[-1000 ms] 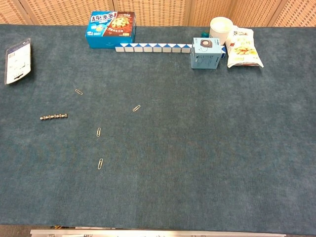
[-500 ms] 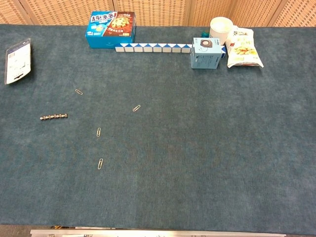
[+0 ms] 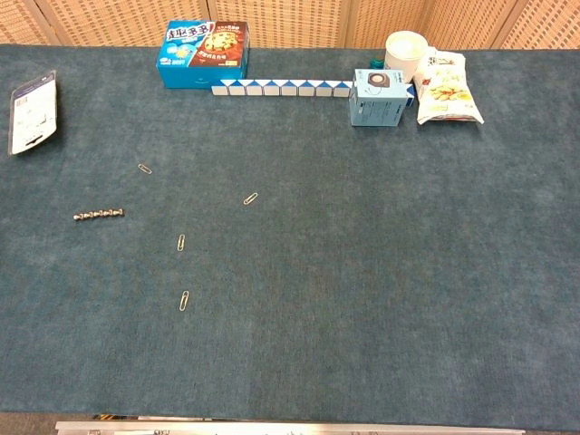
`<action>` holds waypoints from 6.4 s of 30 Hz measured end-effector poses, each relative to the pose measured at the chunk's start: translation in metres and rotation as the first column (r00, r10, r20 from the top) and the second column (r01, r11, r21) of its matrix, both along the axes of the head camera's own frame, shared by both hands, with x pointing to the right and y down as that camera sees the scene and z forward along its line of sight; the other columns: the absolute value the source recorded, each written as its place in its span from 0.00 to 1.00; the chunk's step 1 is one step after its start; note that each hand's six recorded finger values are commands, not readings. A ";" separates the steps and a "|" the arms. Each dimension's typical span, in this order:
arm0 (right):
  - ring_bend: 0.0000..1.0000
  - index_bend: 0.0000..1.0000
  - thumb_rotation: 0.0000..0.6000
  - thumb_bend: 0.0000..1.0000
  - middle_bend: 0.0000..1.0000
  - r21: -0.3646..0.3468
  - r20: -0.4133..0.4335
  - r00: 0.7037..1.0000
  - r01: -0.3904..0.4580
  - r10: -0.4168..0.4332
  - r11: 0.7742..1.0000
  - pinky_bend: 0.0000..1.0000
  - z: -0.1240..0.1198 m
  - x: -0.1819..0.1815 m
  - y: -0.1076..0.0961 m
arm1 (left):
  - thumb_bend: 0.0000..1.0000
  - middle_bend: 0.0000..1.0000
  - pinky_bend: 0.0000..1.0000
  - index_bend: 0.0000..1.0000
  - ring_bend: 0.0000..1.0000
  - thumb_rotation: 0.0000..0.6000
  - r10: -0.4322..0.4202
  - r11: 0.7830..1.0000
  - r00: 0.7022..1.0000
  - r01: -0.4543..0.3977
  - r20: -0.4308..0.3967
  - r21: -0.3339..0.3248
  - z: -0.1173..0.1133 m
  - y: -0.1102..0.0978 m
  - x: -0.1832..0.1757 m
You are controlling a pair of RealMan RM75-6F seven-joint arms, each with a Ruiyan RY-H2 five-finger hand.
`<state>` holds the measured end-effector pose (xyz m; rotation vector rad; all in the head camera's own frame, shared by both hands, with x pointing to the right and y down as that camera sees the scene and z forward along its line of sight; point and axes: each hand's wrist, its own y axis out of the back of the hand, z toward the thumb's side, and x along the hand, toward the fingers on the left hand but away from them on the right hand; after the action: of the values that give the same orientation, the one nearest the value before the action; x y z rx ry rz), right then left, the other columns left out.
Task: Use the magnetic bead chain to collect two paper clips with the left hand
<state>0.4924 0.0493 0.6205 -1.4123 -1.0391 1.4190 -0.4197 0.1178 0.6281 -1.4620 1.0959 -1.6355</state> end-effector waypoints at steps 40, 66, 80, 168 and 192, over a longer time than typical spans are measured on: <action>0.39 0.39 1.00 0.00 0.42 0.037 0.030 0.998 -0.059 0.058 0.998 0.70 -0.013 0.017 -0.005 | 0.17 0.00 0.07 0.29 0.00 1.00 0.116 0.955 0.993 -0.117 -0.019 -0.273 0.082 -0.044 0.053; 0.39 0.39 1.00 0.00 0.42 0.040 0.033 0.998 -0.059 0.057 0.997 0.70 -0.014 0.017 -0.005 | 0.17 0.00 0.07 0.37 0.00 1.00 0.098 0.936 0.995 -0.081 0.031 -0.342 0.122 -0.078 0.070; 0.39 0.39 1.00 0.00 0.42 0.043 0.035 0.998 -0.059 0.058 0.997 0.70 -0.015 0.018 -0.005 | 0.17 0.00 0.07 0.41 0.00 1.00 0.072 0.945 0.997 -0.057 0.035 -0.323 0.132 -0.090 0.082; 0.39 0.39 1.00 0.00 0.42 0.057 0.048 0.997 -0.065 0.062 0.996 0.69 -0.021 0.021 -0.004 | 0.33 0.00 0.07 0.53 0.00 1.00 -0.051 0.945 0.998 0.061 0.039 -0.322 0.152 -0.083 0.106; 0.39 0.39 1.00 0.00 0.42 0.059 0.051 0.997 -0.067 0.064 0.996 0.70 -0.021 0.021 -0.004 | 0.33 0.00 0.07 0.50 0.00 1.00 -0.029 0.934 0.999 0.043 0.045 -0.354 0.154 -0.082 0.107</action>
<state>0.5137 0.0450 0.5992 -1.3863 -1.1604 1.3939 -0.3122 0.0360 0.7819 -1.6319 0.8377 -1.9562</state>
